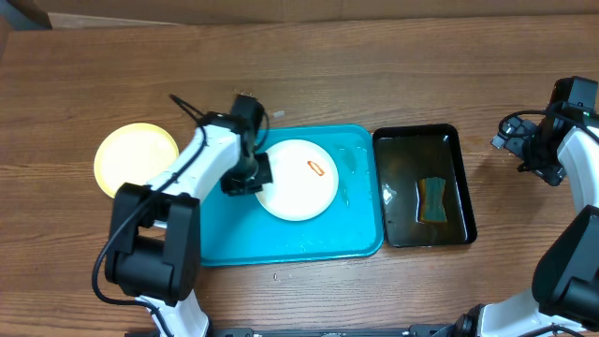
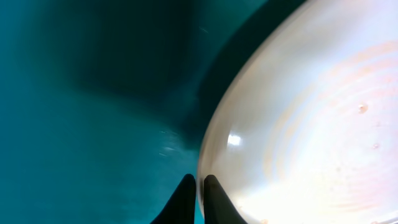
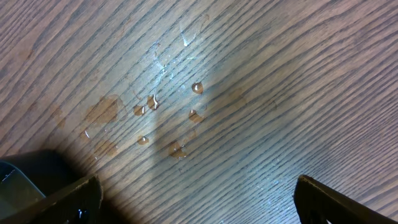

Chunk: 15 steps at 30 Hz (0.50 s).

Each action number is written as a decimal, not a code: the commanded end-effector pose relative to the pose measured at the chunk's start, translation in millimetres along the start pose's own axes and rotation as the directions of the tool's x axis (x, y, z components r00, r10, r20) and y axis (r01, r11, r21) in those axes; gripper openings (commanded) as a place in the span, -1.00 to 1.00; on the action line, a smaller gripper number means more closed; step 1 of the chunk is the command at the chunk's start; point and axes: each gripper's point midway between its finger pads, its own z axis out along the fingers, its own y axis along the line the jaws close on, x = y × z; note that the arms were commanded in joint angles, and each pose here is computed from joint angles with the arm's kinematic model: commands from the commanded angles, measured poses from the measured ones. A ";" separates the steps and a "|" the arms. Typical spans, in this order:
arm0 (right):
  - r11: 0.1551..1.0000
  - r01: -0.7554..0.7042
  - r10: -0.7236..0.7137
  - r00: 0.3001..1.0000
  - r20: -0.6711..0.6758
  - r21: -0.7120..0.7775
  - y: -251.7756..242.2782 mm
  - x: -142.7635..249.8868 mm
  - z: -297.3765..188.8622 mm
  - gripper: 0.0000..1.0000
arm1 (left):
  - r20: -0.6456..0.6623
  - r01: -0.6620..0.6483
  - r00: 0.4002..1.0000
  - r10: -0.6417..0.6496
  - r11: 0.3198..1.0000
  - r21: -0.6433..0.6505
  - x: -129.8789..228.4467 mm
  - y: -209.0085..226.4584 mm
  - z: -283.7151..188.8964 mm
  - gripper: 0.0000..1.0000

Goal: Clean dirty plates on tray and stack at the side
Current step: 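Release the yellow plate and grip the white plate rim with left gripper, then slide the white plate right onto the teal tray center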

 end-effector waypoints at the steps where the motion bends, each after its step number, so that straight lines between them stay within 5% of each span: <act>1: 1.000 -0.004 0.004 1.000 0.012 -0.004 0.8 -3.2 -2.6 1.00 | 0.011 -0.072 0.997 0.071 0.997 0.009 9.1 -14.1 -3.6 -0.61; 4: 1.000 -0.004 0.004 1.000 0.012 -0.004 0.8 -3.2 -2.6 1.00 | 0.018 -0.089 0.996 0.089 0.996 0.011 9.8 -18.9 -3.4 -0.38; 12: 1.000 -0.004 0.004 1.000 0.012 -0.004 0.8 -3.2 -2.6 1.00 | 0.030 -0.074 0.997 0.073 0.997 0.021 4.4 -16.9 -3.9 -0.46; 15: 1.000 -0.004 0.004 1.000 0.012 -0.004 0.8 -3.2 -2.6 1.00 | 0.033 -0.067 0.997 0.067 0.998 0.015 2.6 -13.9 -4.0 -0.91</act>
